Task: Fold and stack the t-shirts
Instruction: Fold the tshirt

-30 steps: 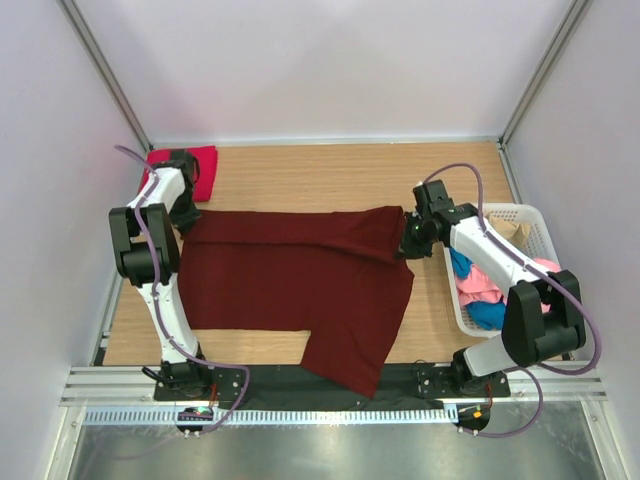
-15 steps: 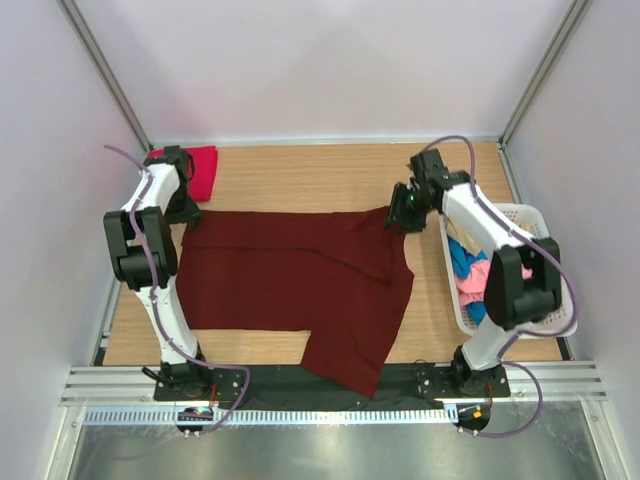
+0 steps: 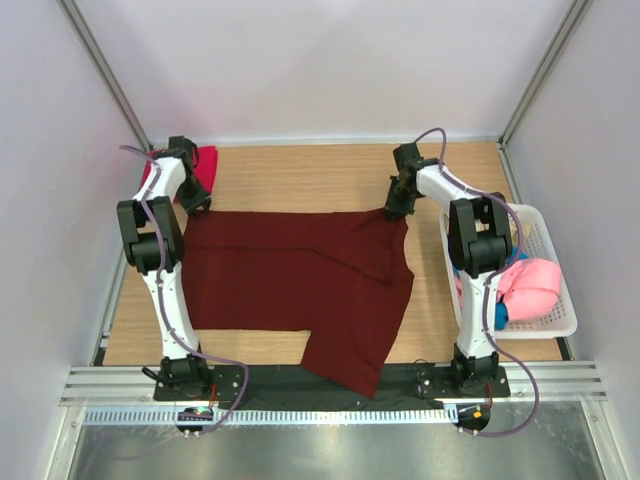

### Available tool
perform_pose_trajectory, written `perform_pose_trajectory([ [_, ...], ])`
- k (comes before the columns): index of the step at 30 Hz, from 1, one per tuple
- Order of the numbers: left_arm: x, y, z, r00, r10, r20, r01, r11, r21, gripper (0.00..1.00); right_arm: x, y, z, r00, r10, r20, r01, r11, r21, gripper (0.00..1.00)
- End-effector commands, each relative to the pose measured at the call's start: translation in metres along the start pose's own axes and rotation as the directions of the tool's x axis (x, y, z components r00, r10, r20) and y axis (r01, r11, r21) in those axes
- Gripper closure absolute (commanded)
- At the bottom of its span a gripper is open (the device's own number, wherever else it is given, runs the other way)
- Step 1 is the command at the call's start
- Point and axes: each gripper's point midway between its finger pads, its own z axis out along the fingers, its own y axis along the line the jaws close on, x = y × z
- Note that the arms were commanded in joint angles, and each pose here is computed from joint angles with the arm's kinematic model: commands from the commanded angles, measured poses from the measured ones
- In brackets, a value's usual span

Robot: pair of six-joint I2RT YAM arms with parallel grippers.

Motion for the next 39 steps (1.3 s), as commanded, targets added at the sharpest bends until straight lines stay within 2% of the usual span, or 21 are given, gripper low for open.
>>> perform_pose_trajectory([
  [1, -0.008, -0.006, 0.014, 1.000, 0.016, -0.019, -0.015, 1.000, 0.017, 0.66, -0.032, -0.007, 0.001, 0.994, 0.016, 0.112, -0.025, 0.997, 0.075, 0.84],
  [6, 0.001, -0.005, 0.045, 0.998, -0.019, -0.067, 0.018, 1.000, -0.007, 0.66, -0.046, -0.012, 0.027, 0.991, -0.025, 0.132, 0.011, 0.994, 0.107, 0.84],
  [7, -0.001, -0.006, 0.045, 0.997, -0.026, -0.070, 0.026, 1.000, -0.009, 0.66, -0.063, -0.005, 0.024, 0.986, -0.031, 0.165, 0.015, 0.995, 0.096, 0.84],
  [8, -0.001, -0.007, 0.046, 0.997, -0.032, -0.072, 0.031, 0.999, -0.014, 0.65, -0.058, -0.012, 0.040, 0.991, -0.037, 0.130, 0.021, 0.992, 0.122, 0.83],
  [10, 0.002, -0.006, 0.050, 0.994, -0.062, -0.091, 0.060, 0.998, -0.031, 0.65, -0.083, -0.008, 0.036, 0.984, -0.063, 0.169, 0.039, 0.990, 0.139, 0.83],
  [12, -0.001, -0.012, 0.041, 0.993, -0.079, -0.083, 0.078, 0.997, -0.014, 0.63, -0.086, -0.022, 0.042, 0.987, -0.095, 0.131, 0.070, 0.980, 0.189, 0.82],
  [13, -0.002, -0.013, 0.039, 0.994, -0.081, -0.076, 0.081, 0.997, -0.010, 0.62, -0.105, -0.015, 0.028, 0.979, -0.112, 0.172, 0.080, 0.981, 0.178, 0.80],
  [14, -0.004, -0.015, 0.033, 0.994, -0.083, -0.065, 0.083, 0.997, 0.000, 0.59, -0.105, -0.018, 0.020, 0.977, -0.143, 0.159, 0.109, 0.973, 0.205, 0.77],
  [15, -0.008, -0.020, 0.022, 0.995, -0.083, -0.050, 0.085, 0.996, 0.025, 0.52, -0.116, -0.006, -0.003, 0.964, -0.174, 0.199, 0.136, 0.972, 0.189, 0.66],
  [17, -0.013, -0.024, 0.008, 0.997, -0.078, -0.024, 0.078, 0.996, 0.038, 0.45, -0.113, 0.012, -0.026, 0.964, -0.174, 0.199, 0.157, 0.982, 0.101, 0.48],
  [18, -0.019, -0.024, -0.005, 0.997, -0.073, 0.003, 0.073, 0.996, 0.047, 0.40, -0.109, 0.026, -0.053, 0.959, -0.179, 0.217, 0.170, 0.984, 0.060, 0.45],
  [21, -0.013, -0.023, -0.026, 0.998, -0.055, 0.001, 0.055, 0.997, 0.044, 0.35, -0.077, 0.052, -0.080, 0.951, -0.242, 0.192, 0.249, 0.968, -0.014, 0.34],
  [22, -0.017, -0.019, -0.039, 0.999, -0.036, 0.033, 0.035, 0.999, 0.036, 0.34, -0.052, 0.064, -0.088, 0.938, -0.301, 0.172, 0.310, 0.950, -0.027, 0.33],
  [25, -0.014, -0.013, -0.063, 0.997, 0.018, 0.081, -0.019, 1.000, 0.007, 0.33, -0.009, 0.099, -0.074, 0.931, -0.345, 0.117, 0.362, 0.914, -0.182, 0.35],
  [26, -0.011, -0.013, -0.067, 0.996, 0.032, 0.088, -0.033, 0.999, 0.003, 0.34, -0.001, 0.103, -0.067, 0.931, -0.353, 0.089, 0.364, 0.909, -0.201, 0.39],
  [28, -0.006, -0.011, -0.080, 0.993, 0.054, 0.100, -0.054, 0.999, -0.003, 0.34, 0.009, 0.115, -0.051, 0.930, -0.364, 0.040, 0.364, 0.904, -0.227, 0.41],
  [32, 0.014, -0.014, -0.091, 0.992, 0.091, 0.092, -0.092, 0.996, 0.005, 0.36, 0.019, 0.132, -0.032, 0.946, -0.323, -0.008, 0.306, 0.905, -0.295, 0.55],
  [39, 0.027, -0.010, -0.093, 0.988, 0.133, 0.075, -0.134, 0.991, -0.002, 0.37, 0.024, 0.134, -0.007, 0.947, -0.317, -0.042, 0.295, 0.916, -0.271, 0.53],
])
